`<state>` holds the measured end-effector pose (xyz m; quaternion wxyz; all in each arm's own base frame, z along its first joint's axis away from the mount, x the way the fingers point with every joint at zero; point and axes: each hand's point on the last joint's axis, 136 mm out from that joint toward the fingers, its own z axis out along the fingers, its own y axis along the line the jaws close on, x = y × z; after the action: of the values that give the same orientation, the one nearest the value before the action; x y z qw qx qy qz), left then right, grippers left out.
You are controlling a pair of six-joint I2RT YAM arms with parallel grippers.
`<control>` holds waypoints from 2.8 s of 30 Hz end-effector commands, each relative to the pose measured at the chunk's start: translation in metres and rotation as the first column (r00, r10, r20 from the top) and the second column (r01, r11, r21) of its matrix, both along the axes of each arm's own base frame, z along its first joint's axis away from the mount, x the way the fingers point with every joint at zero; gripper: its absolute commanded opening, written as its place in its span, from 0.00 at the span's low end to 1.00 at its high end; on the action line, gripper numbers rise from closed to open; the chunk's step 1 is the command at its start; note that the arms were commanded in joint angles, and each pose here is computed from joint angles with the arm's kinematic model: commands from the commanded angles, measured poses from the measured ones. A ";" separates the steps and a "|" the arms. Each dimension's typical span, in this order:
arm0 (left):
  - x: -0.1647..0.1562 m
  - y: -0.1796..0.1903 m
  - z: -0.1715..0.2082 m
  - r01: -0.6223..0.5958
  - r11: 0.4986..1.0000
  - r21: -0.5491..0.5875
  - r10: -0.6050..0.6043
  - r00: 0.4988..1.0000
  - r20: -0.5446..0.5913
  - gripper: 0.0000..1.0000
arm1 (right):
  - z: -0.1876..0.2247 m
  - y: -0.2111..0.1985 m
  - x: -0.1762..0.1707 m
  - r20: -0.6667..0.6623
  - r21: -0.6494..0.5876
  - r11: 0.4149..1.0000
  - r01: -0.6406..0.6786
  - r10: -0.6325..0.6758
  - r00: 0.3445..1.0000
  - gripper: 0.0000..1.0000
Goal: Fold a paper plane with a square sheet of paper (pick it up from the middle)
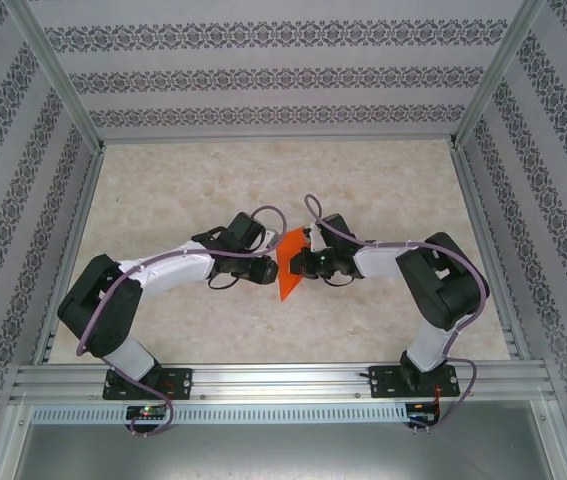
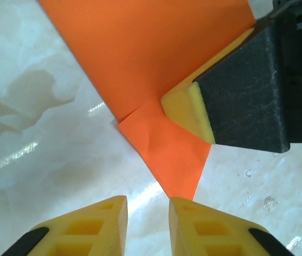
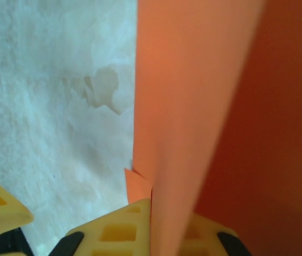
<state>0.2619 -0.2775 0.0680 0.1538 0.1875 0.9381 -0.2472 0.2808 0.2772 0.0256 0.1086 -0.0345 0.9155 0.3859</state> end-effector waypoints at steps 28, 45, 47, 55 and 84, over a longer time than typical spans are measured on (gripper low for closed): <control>-0.038 -0.005 0.000 0.030 0.999 -0.040 -0.024 0.988 0.154 0.48 | 0.035 0.006 -0.018 0.020 -0.060 0.928 0.367 -0.367 0.930 0.28; -0.030 -0.008 0.001 -0.036 0.999 -0.003 0.035 0.986 0.161 0.48 | 0.036 0.003 -0.020 -0.022 -0.102 0.991 -0.090 0.088 0.996 0.35; -0.030 -0.010 0.003 -0.042 0.999 -0.005 0.042 0.985 0.166 0.48 | 0.035 0.001 -0.020 -0.022 -0.099 0.990 -0.096 0.095 0.995 0.35; -0.035 -0.023 0.002 -0.029 0.999 0.040 0.021 0.981 0.192 0.49 | 0.030 0.001 -0.015 -0.029 -0.100 0.990 -0.099 0.097 0.995 0.21; -0.021 -0.032 -0.029 -0.137 0.971 0.196 0.067 0.943 0.326 0.38 | 0.031 0.002 -0.009 -0.090 -0.039 0.999 -0.014 0.011 0.996 0.12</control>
<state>0.2360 -0.2985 0.0310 0.2723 0.1953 0.9370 -0.0990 0.2682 0.2757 0.0539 0.0645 -0.0282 0.9308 0.3587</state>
